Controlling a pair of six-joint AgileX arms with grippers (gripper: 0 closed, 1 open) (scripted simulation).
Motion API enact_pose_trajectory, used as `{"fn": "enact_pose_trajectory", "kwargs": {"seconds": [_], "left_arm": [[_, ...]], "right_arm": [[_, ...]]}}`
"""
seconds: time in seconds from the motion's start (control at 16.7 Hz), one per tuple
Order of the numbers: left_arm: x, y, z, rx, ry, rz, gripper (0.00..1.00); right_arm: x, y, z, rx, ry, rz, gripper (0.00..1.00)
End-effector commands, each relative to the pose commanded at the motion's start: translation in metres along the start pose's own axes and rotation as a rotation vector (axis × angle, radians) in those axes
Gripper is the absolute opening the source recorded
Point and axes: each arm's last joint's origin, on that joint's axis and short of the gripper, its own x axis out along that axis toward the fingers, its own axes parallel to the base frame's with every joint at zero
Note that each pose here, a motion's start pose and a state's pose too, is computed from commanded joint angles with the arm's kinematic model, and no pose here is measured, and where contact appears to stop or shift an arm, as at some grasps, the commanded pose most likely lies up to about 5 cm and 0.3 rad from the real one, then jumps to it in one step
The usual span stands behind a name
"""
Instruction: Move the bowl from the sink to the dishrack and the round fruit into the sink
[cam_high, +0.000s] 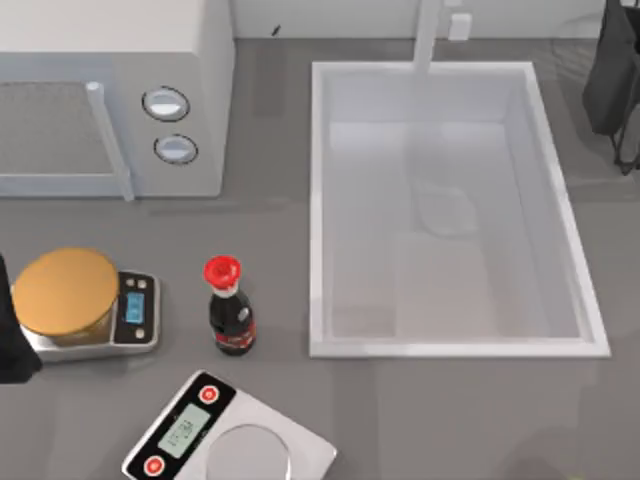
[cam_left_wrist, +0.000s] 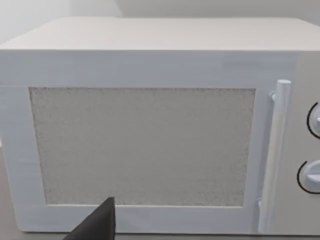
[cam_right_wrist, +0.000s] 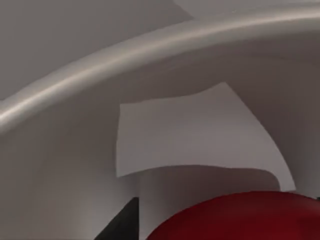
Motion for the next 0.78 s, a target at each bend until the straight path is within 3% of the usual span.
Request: {"fn": "enact_pose_trajectory", "kwargs": {"seconds": [0.78], "left_arm": [[0.0, 0.0, 0.0, 0.0, 0.0, 0.0, 1.0]], "right_arm": [[-0.099, -0.002, 0.009, 0.0, 0.0, 0.0, 0.0]]}}
